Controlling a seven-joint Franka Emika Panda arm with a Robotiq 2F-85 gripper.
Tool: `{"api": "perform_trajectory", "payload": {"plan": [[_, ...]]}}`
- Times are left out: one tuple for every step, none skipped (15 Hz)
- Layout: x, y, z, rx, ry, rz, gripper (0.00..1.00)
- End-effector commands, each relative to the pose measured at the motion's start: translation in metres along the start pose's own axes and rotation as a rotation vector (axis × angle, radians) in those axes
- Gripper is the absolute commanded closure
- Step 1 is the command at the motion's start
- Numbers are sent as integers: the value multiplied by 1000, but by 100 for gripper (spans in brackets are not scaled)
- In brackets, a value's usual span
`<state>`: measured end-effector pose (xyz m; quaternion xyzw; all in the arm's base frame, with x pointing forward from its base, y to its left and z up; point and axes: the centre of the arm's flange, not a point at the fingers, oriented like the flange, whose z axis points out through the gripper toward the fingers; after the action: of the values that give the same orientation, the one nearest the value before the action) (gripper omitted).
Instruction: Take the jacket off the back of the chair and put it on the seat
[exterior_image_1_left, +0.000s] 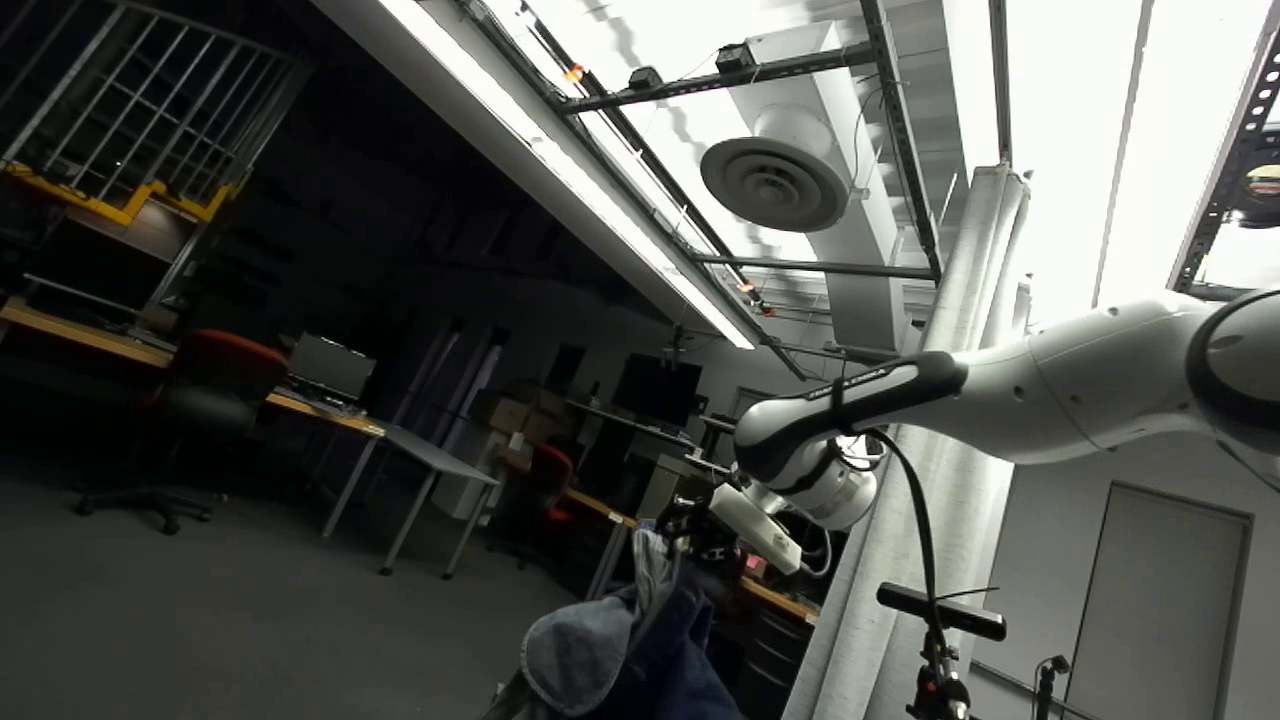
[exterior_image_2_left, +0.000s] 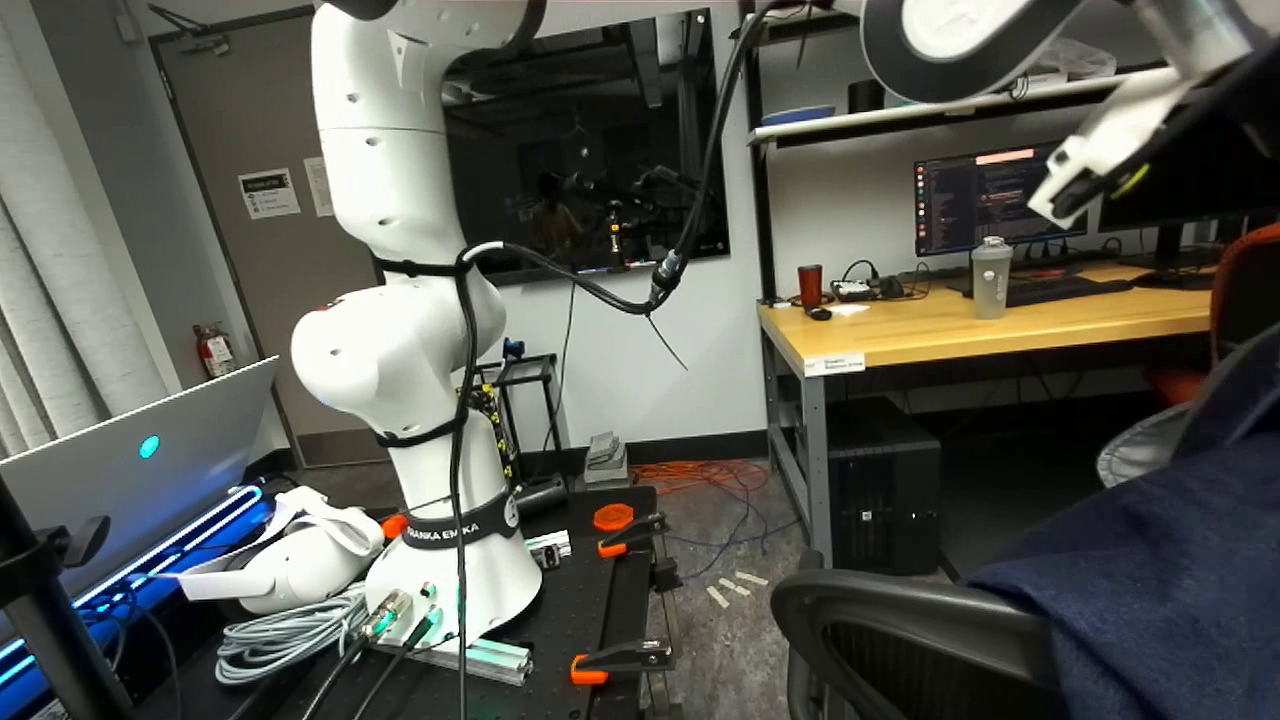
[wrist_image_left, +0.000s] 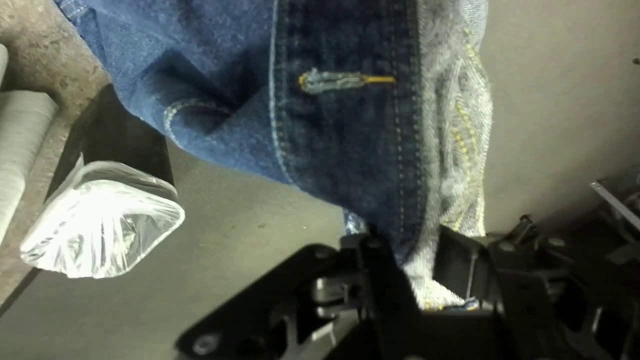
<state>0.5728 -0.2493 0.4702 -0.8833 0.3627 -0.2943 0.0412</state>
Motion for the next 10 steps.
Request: {"api": "perform_trajectory", "payload": {"plan": [[-40, -30, -74, 92, 84, -131, 96], [-46, -41, -84, 121, 95, -173, 96], [-50, -53, -90, 145, 103, -209, 96], [-54, -65, -94, 168, 97, -240, 96], [-55, -76, -99, 189, 98, -261, 96], [-56, -88, -102, 208, 96, -275, 96], [-57, -98, -105, 223, 99, -287, 96], [-56, -109, -110, 234, 107, -297, 96], [-56, -117, -114, 247, 109, -311, 96], [-55, -125, -122, 261, 114, -320, 96]]}}
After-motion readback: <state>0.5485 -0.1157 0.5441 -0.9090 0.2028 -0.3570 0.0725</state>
